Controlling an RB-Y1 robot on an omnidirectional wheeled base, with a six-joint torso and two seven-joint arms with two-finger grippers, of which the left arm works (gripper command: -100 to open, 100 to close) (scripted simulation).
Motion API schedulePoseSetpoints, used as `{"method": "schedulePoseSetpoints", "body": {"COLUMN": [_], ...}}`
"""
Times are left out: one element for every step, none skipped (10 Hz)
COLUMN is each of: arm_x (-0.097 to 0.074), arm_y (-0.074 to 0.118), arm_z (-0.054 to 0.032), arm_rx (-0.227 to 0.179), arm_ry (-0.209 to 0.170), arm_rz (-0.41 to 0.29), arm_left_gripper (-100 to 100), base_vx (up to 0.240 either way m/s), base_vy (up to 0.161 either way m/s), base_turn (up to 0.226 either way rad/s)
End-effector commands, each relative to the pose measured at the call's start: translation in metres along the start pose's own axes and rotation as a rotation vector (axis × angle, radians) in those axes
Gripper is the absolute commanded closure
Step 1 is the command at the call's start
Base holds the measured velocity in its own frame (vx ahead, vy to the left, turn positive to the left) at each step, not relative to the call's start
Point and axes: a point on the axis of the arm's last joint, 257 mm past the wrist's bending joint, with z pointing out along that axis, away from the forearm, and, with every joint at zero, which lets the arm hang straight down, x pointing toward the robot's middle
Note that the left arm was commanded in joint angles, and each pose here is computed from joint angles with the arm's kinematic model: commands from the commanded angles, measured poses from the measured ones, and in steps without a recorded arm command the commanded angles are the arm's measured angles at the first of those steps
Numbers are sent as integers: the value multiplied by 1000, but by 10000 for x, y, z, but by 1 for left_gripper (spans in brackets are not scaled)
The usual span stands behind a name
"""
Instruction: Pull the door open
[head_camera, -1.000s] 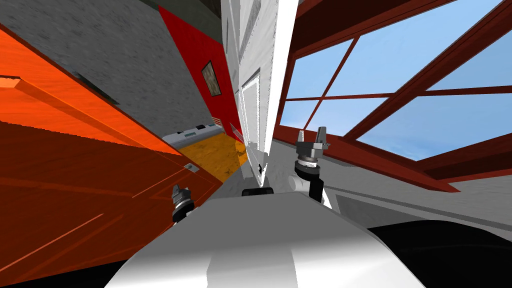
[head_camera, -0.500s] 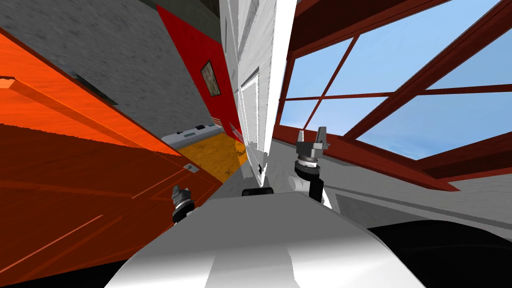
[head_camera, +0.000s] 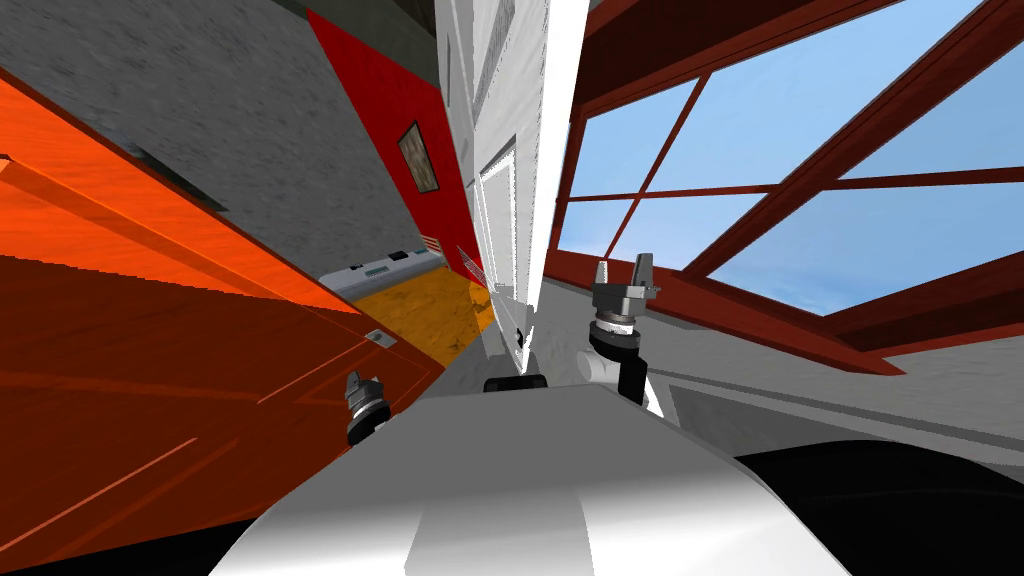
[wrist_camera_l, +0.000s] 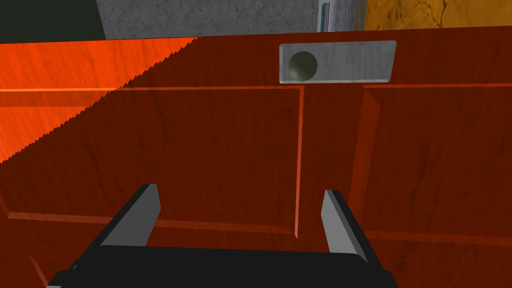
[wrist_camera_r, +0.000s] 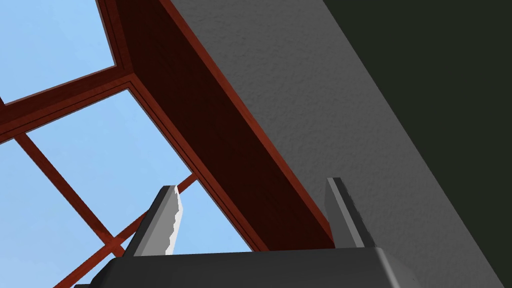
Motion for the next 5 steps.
{"method": "schedulePoseSetpoints", "body": {"arm_x": [5, 7, 7, 7, 10], "arm_y": [46, 84, 84, 84, 124], "arm_z": [-20, -40, -40, -40, -61], "arm_rx": [-11, -20, -20, -20, -29], "arm_ry": [-9, -16, -16, -16, -23], "arm_rz": [-8, -14, -14, -14, -20], "arm_left_gripper": [-100, -100, -100, -100, -100], "base_vx": [4, -5, -12, -10, 9], "base_vy": [56, 49, 57, 18, -3], "base_turn": [-121, -67, -51, 13, -37]}}
